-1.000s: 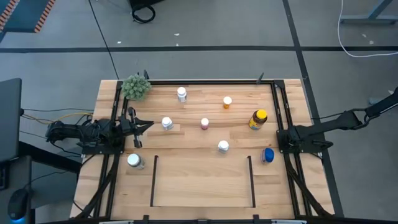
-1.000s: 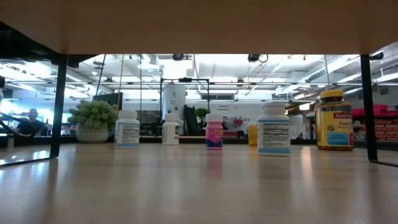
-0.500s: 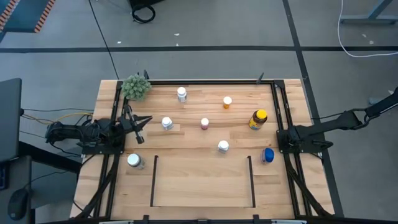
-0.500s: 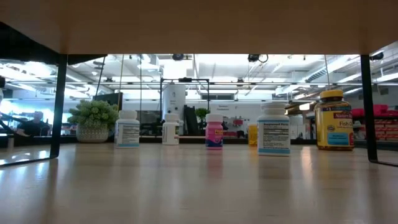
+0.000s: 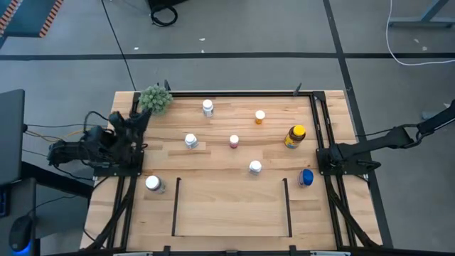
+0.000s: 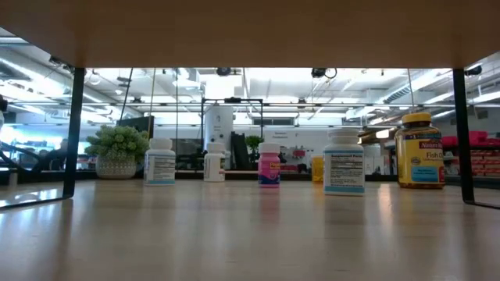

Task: Pick and place medicine bottles onto shelf by color
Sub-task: Put the yellow pill bottle on the shelf

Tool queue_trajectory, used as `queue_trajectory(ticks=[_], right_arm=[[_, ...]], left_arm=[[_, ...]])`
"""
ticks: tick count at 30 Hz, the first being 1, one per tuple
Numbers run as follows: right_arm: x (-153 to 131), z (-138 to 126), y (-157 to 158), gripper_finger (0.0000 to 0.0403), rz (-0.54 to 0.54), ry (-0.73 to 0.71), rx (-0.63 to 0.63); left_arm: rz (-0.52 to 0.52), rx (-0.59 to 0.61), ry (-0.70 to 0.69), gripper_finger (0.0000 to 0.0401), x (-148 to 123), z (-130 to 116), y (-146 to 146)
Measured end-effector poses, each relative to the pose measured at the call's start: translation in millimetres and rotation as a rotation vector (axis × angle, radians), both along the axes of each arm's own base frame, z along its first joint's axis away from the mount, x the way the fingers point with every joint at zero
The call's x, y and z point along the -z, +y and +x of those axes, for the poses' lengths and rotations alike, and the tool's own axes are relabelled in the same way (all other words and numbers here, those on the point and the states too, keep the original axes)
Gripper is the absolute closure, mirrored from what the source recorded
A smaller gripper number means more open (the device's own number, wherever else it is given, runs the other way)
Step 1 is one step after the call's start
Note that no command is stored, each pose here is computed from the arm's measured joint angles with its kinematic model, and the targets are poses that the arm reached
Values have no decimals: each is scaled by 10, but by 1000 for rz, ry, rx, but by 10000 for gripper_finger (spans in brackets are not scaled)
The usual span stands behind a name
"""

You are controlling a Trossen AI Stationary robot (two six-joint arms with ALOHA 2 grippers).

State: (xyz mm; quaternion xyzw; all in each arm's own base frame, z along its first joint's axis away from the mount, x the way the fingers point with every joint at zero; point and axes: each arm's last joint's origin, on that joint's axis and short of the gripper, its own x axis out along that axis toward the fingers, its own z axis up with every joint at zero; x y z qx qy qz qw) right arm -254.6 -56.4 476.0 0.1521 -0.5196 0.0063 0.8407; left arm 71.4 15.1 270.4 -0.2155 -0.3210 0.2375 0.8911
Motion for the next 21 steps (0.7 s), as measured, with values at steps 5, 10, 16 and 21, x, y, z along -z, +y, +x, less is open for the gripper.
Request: queue_trajectory(ticks=[5, 10, 16, 21], right_arm=[[87, 727, 32, 383, 189, 324, 125], [140, 1154, 103, 383, 258, 368, 163], [362, 1756, 238, 383, 215, 543, 138], [596, 2383, 360, 383, 350, 620, 55]], left_arm=[[28, -18, 45, 369, -597, 98, -2], [-28, 18, 114, 366, -1149, 310, -7], [-77, 77, 34, 374, -1723, 530, -18], [-56, 70, -1, 374, -2051, 603, -22]])
